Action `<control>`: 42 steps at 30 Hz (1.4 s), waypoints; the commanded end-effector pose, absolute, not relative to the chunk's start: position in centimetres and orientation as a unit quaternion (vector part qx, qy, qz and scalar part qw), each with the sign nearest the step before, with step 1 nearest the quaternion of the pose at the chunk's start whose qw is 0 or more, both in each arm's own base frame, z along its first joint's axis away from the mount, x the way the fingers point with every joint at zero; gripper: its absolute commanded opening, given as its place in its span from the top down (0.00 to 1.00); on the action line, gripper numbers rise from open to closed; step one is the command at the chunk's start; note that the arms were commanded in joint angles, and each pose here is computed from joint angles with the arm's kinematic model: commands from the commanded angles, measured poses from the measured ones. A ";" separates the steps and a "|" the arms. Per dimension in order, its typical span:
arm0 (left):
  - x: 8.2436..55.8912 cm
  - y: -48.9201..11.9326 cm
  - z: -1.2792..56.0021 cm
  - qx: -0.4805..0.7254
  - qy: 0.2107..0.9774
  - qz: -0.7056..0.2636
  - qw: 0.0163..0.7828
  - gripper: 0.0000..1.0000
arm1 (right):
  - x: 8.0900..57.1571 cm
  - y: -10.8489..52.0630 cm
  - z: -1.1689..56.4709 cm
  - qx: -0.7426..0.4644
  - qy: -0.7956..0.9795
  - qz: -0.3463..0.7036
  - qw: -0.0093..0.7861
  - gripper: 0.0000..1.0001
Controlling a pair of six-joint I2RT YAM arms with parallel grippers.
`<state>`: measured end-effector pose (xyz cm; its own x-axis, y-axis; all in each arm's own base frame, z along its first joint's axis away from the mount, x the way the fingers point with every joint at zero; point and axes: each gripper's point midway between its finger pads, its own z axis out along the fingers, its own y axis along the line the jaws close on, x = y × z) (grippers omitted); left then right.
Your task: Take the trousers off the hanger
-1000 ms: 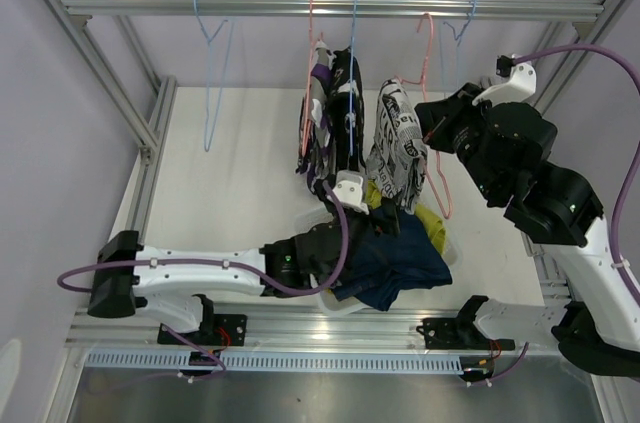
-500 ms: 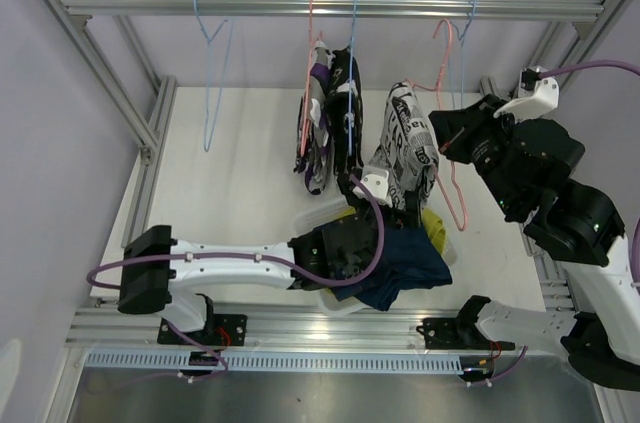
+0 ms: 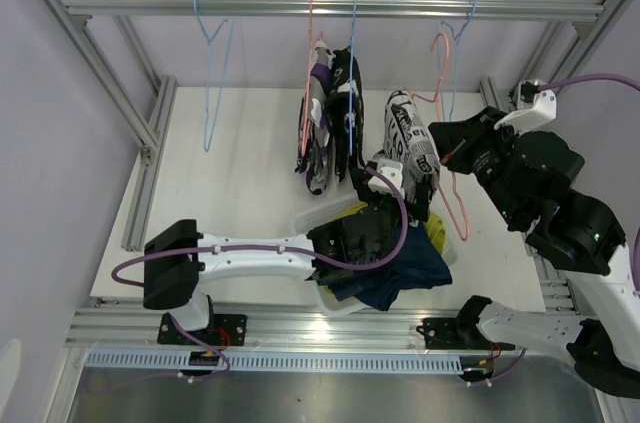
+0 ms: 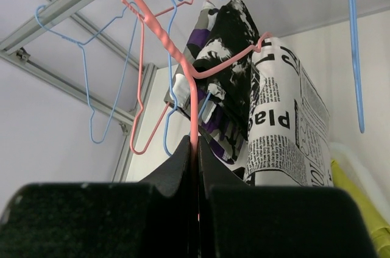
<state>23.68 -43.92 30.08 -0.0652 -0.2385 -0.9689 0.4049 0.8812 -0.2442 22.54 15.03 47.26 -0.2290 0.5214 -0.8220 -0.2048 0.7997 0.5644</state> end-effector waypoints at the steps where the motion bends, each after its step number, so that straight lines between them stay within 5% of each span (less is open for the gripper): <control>1: 24.3 -44.5 31.5 0.032 0.685 -0.262 0.679 0.01 | 21.3 14.2 51.5 0.133 0.669 0.359 0.637 1.00; 42: 27.3 -37.9 30.6 0.019 0.691 -0.179 0.700 0.01 | 19.7 12.5 48.6 0.126 0.684 0.347 0.629 1.00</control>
<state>26.32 -40.28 27.28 -0.0752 -0.1478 -0.9862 0.3427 0.9249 -0.1647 20.30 13.20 45.89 -0.2381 0.5337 -0.8115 -0.2267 0.7819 0.5808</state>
